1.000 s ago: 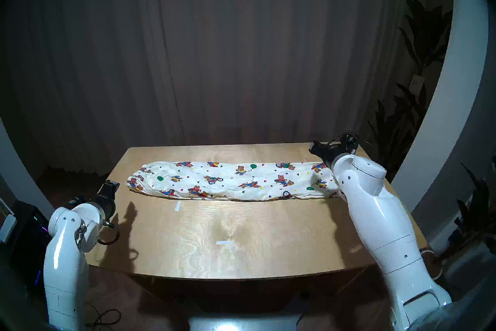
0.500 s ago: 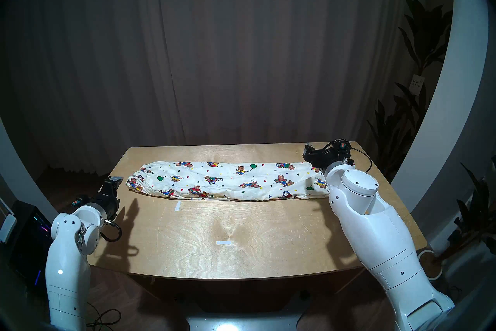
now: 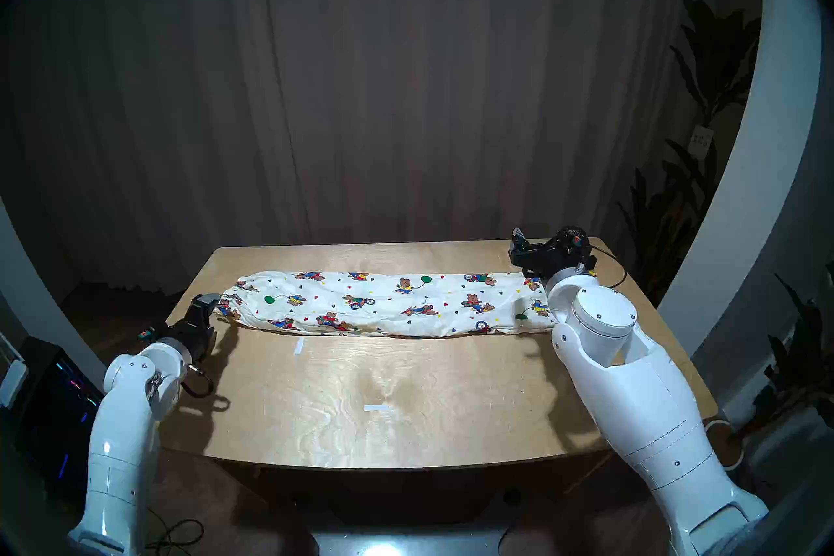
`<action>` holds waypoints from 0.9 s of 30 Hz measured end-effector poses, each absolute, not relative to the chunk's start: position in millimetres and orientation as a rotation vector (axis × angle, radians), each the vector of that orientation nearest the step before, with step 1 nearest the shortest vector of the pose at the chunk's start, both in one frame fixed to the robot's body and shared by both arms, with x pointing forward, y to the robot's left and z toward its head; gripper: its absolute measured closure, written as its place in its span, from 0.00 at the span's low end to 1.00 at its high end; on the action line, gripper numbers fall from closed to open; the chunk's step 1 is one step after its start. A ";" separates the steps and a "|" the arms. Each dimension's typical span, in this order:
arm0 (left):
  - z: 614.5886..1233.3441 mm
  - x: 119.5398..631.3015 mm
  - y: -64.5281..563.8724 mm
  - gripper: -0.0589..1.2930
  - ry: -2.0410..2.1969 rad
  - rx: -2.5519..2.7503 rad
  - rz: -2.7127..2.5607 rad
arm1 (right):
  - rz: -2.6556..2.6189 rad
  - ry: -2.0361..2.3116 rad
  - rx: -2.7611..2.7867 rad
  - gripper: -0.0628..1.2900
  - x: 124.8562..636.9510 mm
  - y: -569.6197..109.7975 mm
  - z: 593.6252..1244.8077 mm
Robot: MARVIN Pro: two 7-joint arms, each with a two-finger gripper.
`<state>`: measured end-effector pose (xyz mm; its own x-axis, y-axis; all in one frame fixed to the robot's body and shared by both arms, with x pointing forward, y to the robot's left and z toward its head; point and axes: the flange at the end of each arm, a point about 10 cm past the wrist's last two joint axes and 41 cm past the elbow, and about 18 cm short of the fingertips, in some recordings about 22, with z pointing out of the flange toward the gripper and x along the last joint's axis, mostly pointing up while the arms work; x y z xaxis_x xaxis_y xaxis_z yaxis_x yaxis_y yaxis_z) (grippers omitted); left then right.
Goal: Fold the pants in half lengthwise, then in half again, and set them down flat
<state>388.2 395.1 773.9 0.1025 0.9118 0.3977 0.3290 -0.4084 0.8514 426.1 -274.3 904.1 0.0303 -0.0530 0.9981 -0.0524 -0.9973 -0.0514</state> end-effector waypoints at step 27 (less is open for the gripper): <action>777.9 450.4 394.9 0.06 1.042 2.082 1.345 | -2.327 0.200 -2.078 0.05 412.4 -286.8 927.3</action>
<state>450.4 394.9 777.9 0.2398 0.7888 0.5660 0.3509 -0.6140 0.7070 412.4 -286.8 927.3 -0.1161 -0.0964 0.9885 -0.0739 -0.9917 -0.1054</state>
